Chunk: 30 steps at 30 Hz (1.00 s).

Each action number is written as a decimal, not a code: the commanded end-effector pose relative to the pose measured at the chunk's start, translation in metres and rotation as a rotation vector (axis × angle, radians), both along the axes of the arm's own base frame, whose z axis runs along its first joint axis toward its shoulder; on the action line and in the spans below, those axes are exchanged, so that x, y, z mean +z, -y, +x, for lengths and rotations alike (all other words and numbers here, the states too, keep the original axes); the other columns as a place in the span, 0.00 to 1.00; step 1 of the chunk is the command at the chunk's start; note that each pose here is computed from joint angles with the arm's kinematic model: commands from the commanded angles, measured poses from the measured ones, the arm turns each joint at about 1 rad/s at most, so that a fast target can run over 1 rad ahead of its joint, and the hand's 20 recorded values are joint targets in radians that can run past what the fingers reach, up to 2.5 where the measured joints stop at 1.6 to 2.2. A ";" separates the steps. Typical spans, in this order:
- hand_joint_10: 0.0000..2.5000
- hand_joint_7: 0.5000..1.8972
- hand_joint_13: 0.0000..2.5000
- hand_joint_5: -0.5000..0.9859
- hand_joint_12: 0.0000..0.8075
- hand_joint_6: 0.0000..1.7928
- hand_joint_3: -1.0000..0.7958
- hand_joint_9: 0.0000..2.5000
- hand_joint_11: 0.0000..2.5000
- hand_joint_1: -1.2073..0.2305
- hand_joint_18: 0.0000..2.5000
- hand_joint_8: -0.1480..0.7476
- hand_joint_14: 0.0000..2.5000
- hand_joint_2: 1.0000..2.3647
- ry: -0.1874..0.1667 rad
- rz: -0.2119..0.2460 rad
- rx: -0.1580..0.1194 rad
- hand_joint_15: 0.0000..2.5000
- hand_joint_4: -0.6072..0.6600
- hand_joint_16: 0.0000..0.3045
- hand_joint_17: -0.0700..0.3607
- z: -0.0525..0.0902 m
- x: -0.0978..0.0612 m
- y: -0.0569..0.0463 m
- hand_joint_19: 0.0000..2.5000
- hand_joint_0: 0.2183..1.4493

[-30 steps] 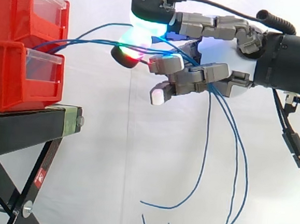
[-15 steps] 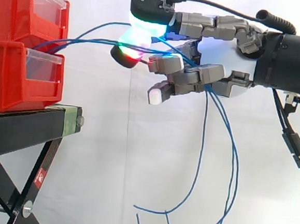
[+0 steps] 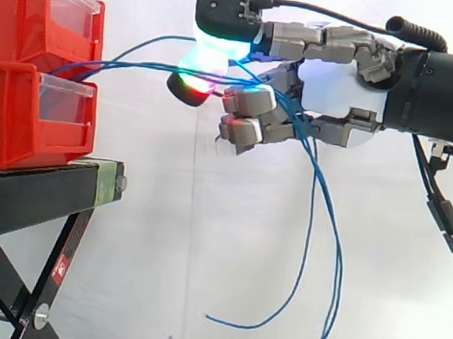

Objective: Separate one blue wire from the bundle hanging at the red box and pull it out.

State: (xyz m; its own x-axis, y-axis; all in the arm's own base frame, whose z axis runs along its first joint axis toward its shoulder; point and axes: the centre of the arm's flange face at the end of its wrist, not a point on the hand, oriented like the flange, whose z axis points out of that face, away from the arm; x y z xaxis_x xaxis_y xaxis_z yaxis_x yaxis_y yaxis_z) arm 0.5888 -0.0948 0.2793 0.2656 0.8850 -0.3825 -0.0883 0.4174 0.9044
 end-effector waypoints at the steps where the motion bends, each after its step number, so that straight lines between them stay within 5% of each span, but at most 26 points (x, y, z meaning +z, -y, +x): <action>1: 0.00 0.59 0.42 0.28 0.50 0.40 0.56 0.50 0.68 0.30 0.23 0.47 0.01 0.02 -0.010 -0.038 -0.007 0.56 0.36 0.15 0.41 0.000 0.000 0.000 0.31 0.31; 6: 0.01 0.59 0.41 0.28 0.50 0.40 0.56 0.50 0.67 0.30 0.23 0.48 0.01 0.02 -0.027 -0.110 -0.021 0.54 0.36 0.15 0.41 -0.001 0.000 0.000 0.31 0.31; 16: 0.01 0.60 0.34 0.28 0.52 0.40 0.55 0.49 0.65 0.30 0.21 0.48 0.01 0.02 -0.035 -0.184 -0.037 0.42 0.36 0.16 0.41 -0.001 0.004 0.000 0.30 0.31; 23: 0.01 0.59 0.30 0.28 0.52 0.40 0.55 0.47 0.62 0.30 0.21 0.49 0.01 0.02 -0.024 -0.280 -0.063 0.37 0.36 0.16 0.42 -0.007 0.025 0.001 0.29 0.31; 30: 0.01 0.59 0.29 0.28 0.52 0.40 0.55 0.46 0.60 0.30 0.20 0.49 0.01 0.02 -0.028 -0.325 -0.077 0.34 0.34 0.16 0.42 -0.009 0.032 0.001 0.29 0.31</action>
State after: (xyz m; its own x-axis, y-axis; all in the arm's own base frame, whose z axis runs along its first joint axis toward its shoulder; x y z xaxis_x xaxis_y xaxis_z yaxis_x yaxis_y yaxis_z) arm 0.5806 -0.0963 0.3092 0.3112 0.7039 -0.6385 -0.0260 0.6779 0.7347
